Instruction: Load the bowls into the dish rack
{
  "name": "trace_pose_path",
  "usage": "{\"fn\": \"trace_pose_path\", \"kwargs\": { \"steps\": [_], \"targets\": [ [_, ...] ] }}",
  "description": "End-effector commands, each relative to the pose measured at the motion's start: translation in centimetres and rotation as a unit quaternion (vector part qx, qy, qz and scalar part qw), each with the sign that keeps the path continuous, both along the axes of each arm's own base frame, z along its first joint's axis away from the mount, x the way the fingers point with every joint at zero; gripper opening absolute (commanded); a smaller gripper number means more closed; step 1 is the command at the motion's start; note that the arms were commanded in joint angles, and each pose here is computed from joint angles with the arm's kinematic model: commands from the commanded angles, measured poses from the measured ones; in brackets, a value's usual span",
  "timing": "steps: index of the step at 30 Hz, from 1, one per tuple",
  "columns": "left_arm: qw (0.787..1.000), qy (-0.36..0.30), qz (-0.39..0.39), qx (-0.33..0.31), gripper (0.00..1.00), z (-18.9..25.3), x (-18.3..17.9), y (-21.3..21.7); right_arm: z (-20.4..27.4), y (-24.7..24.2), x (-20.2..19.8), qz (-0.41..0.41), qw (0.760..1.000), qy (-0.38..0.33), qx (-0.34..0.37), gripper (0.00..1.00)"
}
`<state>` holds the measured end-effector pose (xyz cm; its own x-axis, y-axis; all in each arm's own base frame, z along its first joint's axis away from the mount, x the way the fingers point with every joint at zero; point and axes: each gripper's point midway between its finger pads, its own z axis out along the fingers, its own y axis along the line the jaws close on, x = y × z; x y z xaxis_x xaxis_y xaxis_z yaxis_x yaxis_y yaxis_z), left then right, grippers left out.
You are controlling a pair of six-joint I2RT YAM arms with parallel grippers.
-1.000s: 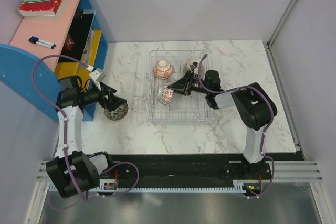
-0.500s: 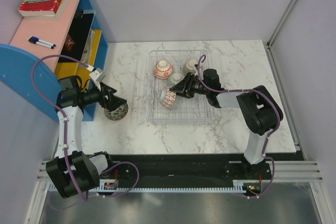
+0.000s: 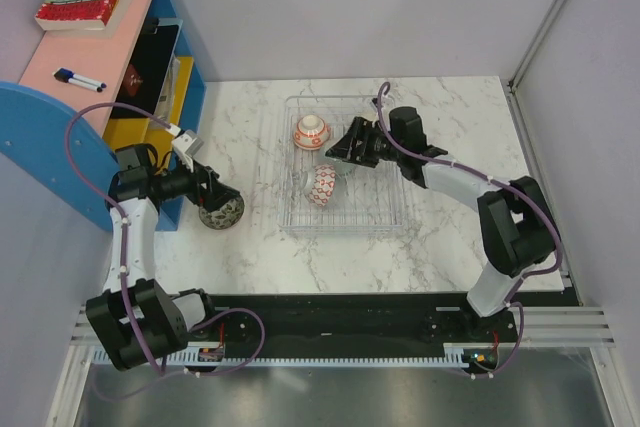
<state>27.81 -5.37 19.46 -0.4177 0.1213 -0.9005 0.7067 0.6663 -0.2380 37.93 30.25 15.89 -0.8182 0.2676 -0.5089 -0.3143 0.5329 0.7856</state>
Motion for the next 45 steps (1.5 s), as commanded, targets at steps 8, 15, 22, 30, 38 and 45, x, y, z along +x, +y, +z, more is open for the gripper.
{"fn": "trace_pose_path", "kwargs": {
  "steps": [8, 15, 22, 30, 38, 45],
  "targets": [
    [0.978, 0.087, 0.135, 0.135, 1.00, -6.8, 0.1, 6.6, 7.2, -2.5, 1.5, -0.015, 0.986, -0.146, -0.085, 0.78],
    [0.961, 0.130, 0.168, 0.175, 1.00, -10.2, -0.5, 8.5, 10.4, -2.9, 0.4, -0.004, 0.979, -0.185, -0.082, 0.78],
    [0.956, 0.146, 0.173, 0.188, 1.00, -11.8, -0.8, 9.0, 12.7, -2.4, -1.3, 0.043, 0.970, -0.227, -0.076, 0.75],
    [0.959, 0.147, 0.175, 0.167, 1.00, -11.8, 0.0, 8.8, 12.5, -0.1, -4.4, 0.185, 0.917, -0.317, -0.157, 0.74],
    [0.988, -0.010, 0.115, 0.102, 1.00, -3.3, 0.3, 4.7, 10.4, 4.8, -7.3, 0.305, 0.827, -0.399, -0.252, 0.72],
    [0.972, -0.068, 0.167, 0.150, 1.00, 0.5, 0.8, 6.5, 7.6, 9.1, -7.9, 0.372, 0.777, -0.417, -0.292, 0.68]
  ]
}}
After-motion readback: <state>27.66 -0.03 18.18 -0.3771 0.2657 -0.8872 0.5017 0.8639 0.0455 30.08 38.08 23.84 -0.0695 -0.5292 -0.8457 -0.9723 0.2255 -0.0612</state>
